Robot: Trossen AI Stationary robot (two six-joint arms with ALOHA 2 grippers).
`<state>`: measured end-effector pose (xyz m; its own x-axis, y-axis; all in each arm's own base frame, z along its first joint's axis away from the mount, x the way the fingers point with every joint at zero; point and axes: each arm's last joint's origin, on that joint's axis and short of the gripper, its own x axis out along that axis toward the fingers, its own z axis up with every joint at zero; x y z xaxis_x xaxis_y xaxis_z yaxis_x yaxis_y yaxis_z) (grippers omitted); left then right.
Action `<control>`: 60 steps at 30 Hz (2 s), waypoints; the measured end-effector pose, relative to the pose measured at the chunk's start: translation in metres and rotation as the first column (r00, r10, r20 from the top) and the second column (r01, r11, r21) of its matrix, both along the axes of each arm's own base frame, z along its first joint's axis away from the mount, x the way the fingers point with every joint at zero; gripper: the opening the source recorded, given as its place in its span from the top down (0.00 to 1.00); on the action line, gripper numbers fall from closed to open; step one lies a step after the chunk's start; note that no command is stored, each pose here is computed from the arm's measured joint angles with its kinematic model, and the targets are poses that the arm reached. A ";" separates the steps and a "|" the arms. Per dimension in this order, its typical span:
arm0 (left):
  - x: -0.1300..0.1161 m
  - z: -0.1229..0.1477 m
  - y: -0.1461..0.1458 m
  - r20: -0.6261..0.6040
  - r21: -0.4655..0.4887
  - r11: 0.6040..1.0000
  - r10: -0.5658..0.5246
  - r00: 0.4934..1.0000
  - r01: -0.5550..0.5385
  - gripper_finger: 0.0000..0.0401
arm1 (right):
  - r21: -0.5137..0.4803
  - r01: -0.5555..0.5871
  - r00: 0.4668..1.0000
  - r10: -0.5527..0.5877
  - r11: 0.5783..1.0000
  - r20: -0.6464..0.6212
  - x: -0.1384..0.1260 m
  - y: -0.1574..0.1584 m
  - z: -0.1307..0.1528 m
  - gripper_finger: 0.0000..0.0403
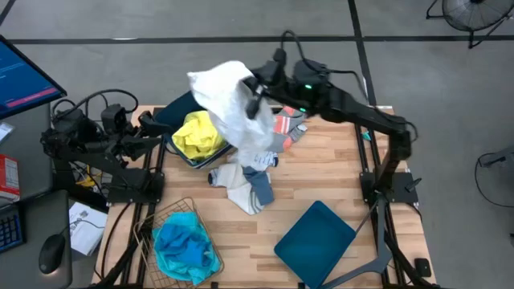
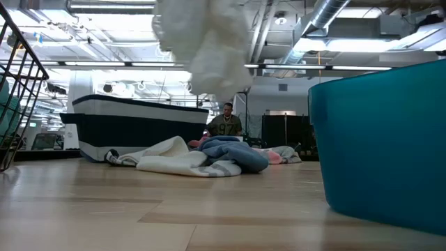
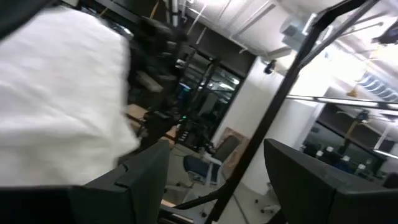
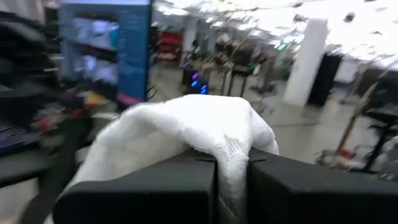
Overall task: Pick & Place Cloths
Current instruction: Put the white shirt into the blue laundry organizer
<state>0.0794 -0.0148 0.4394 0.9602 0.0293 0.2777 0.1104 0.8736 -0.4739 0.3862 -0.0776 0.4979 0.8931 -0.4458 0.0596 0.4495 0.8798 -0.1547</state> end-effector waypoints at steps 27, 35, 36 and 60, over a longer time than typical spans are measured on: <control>-0.003 -0.001 0.000 -0.004 0.011 0.999 -0.030 1.000 0.030 0.39 | 0.162 -0.027 0.958 0.072 0.986 -0.278 0.137 -0.063 -0.196 1.00; -0.002 -0.002 0.001 -0.014 0.050 0.999 0.008 1.000 -0.007 0.39 | 0.258 0.024 0.883 0.101 0.966 -0.458 0.141 -0.070 -0.245 0.87; -0.002 -0.002 0.001 -0.017 0.061 0.998 0.030 0.999 -0.029 0.39 | 0.258 0.021 0.878 0.106 0.966 -0.466 0.140 -0.069 -0.244 0.83; 0.124 -0.108 0.021 -0.519 0.606 0.763 0.592 0.616 -0.223 0.80 | 0.084 -0.167 0.953 0.183 0.982 -0.241 -0.059 0.023 0.030 0.27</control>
